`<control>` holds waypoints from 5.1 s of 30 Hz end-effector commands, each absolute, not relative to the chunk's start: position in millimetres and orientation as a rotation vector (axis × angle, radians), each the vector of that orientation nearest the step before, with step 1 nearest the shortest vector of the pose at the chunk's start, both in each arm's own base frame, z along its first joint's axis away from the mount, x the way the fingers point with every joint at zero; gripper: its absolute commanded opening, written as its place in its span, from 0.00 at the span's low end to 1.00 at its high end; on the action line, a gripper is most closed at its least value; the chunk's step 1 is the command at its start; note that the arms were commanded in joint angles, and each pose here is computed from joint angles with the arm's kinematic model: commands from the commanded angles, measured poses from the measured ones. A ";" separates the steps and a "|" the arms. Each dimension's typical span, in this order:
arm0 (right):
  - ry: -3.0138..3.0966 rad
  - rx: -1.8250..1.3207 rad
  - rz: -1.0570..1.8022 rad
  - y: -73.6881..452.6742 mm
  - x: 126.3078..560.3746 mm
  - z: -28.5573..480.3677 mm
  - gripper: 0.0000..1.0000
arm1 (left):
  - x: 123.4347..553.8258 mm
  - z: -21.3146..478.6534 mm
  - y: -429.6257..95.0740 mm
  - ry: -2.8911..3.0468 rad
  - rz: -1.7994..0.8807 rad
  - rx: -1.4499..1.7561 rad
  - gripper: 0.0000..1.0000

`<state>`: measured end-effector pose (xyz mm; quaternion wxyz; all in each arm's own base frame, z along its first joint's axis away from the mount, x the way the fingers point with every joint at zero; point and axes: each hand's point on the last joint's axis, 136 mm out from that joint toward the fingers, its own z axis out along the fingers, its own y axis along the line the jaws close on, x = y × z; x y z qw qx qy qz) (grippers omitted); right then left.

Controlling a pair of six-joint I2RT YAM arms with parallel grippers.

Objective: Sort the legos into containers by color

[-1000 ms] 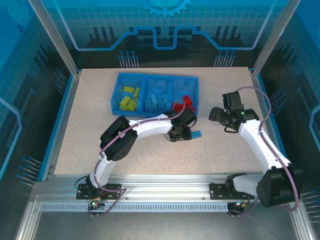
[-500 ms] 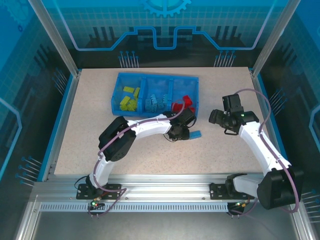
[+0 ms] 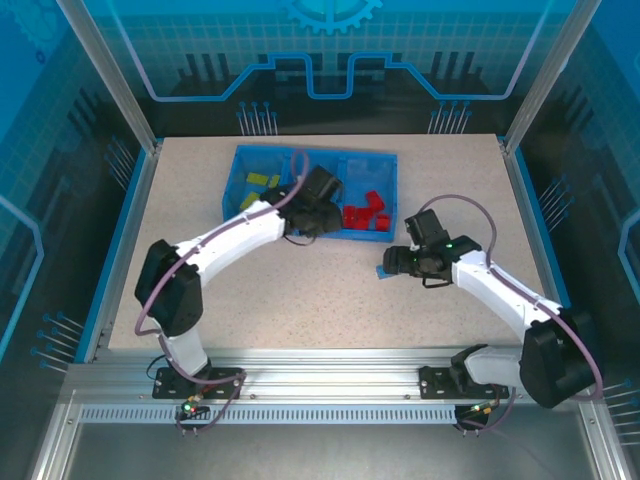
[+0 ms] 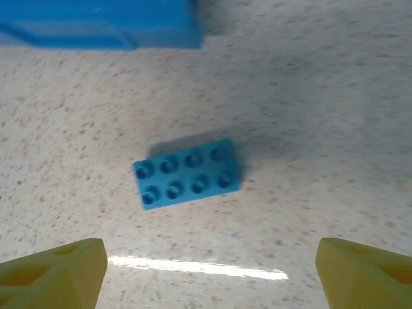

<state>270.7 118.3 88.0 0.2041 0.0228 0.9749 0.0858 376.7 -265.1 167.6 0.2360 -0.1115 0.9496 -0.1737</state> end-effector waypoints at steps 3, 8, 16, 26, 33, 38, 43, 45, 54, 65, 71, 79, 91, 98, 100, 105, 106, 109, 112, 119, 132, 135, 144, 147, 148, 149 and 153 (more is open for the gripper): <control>2.743 -0.194 0.283 163.2 272.1 75.0 0.94 | 416.9 168.6 -220.8 2.591 -0.350 -0.281 0.33; 2.788 -0.228 0.204 168.1 272.5 55.6 0.97 | 448.7 151.6 -206.5 2.625 -0.306 -0.264 0.33; 2.798 -0.254 0.094 163.5 284.5 41.1 0.98 | 471.4 123.0 -197.1 2.650 -0.346 -0.340 0.35; 2.743 -0.279 0.053 157.9 280.7 61.8 0.97 | 465.6 128.7 -200.3 2.638 -0.403 -0.350 0.73; 2.760 -0.443 -0.002 155.1 289.0 52.1 0.98 | 454.7 144.6 -201.2 2.614 -0.459 -0.361 0.99; 2.773 -0.442 -0.034 148.9 297.0 47.9 0.97 | 445.9 164.7 -200.8 2.571 -0.516 -0.369 0.99; 2.823 -0.370 -0.057 135.3 301.2 39.4 0.97 | 440.3 182.6 -206.9 2.534 -0.609 -0.389 0.99; 2.832 -0.374 -0.044 136.6 301.0 35.0 0.96 | 438.2 188.6 -208.1 2.515 -0.646 -0.404 0.99; 2.895 -0.427 -0.066 149.6 294.1 13.3 0.87 | 421.5 202.3 -200.1 2.478 -0.680 -0.444 0.99; 2.858 -0.455 -0.091 167.2 278.7 37.6 0.54 | 385.1 200.0 -163.3 2.452 -0.604 -0.506 0.99; 2.696 -0.536 0.223 223.4 285.9 97.8 0.49 | 362.8 172.7 -129.9 2.478 -0.516 -0.596 0.99; 2.519 -0.498 0.639 303.4 346.1 171.4 0.52 | 333.1 151.3 -90.4 2.492 -0.382 -0.662 0.99; 2.647 -0.249 0.562 332.6 444.1 156.4 0.62 | 299.1 113.5 -62.0 2.546 -0.250 -0.717 0.99; 2.638 -0.247 0.579 340.9 455.8 161.5 0.93 | 295.0 110.2 -50.0 2.529 -0.179 -0.719 0.99; 2.606 -0.273 0.598 342.0 452.1 172.1 1.00 | 295.0 111.4 -47.3 2.519 -0.162 -0.714 0.99; 2.462 -0.364 0.599 331.4 432.2 214.0 1.00 | 297.0 117.9 -37.0 2.471 -0.096 -0.669 0.99; 2.428 -0.389 0.563 322.0 426.6 220.2 1.00 | 296.8 119.9 -31.9 2.458 -0.058 -0.655 0.99; 2.292 -0.442 0.318 271.1 414.7 235.3 1.00 | 299.3 130.4 -13.4 2.389 0.080 -0.576 0.99; 2.173 -0.416 0.032 194.6 409.4 227.0 1.00 | 308.1 142.3 0.3 2.293 0.192 -0.459 0.99; 2.021 -0.071 -0.100 35.2 375.3 179.4 1.00 | 334.8 145.5 13.0 2.064 0.323 -0.272 0.99; 1.947 -0.032 -0.086 11.4 392.3 104.1 1.00 | 381.5 113.2 -7.0 1.973 0.099 -0.142 0.99; 1.960 -0.056 -0.074 15.3 394.5 94.4 1.00 | 382.9 109.8 -12.6 2.004 0.058 -0.121 0.99; 1.954 -0.053 -0.056 14.2 395.5 95.5 1.00 | 365.2 107.6 -9.8 2.030 0.065 -0.126 0.99; 1.955 -0.054 -0.056 14.5 395.4 95.3 1.00 | 358.2 112.4 -2.3 1.992 0.090 -0.165 0.99; 1.954 -0.053 -0.056 14.2 395.6 95.6 1.00 | 355.6 113.3 -3.2 1.985 0.084 -0.154 0.99; 1.955 -0.052 -0.057 13.7 395.4 95.3 1.00 | 353.1 113.2 -4.5 1.989 0.087 -0.132 0.99; 1.956 -0.053 -0.058 13.9 395.1 94.9 1.00 | 349.7 115.7 2.0 1.964 0.149 -0.112 0.99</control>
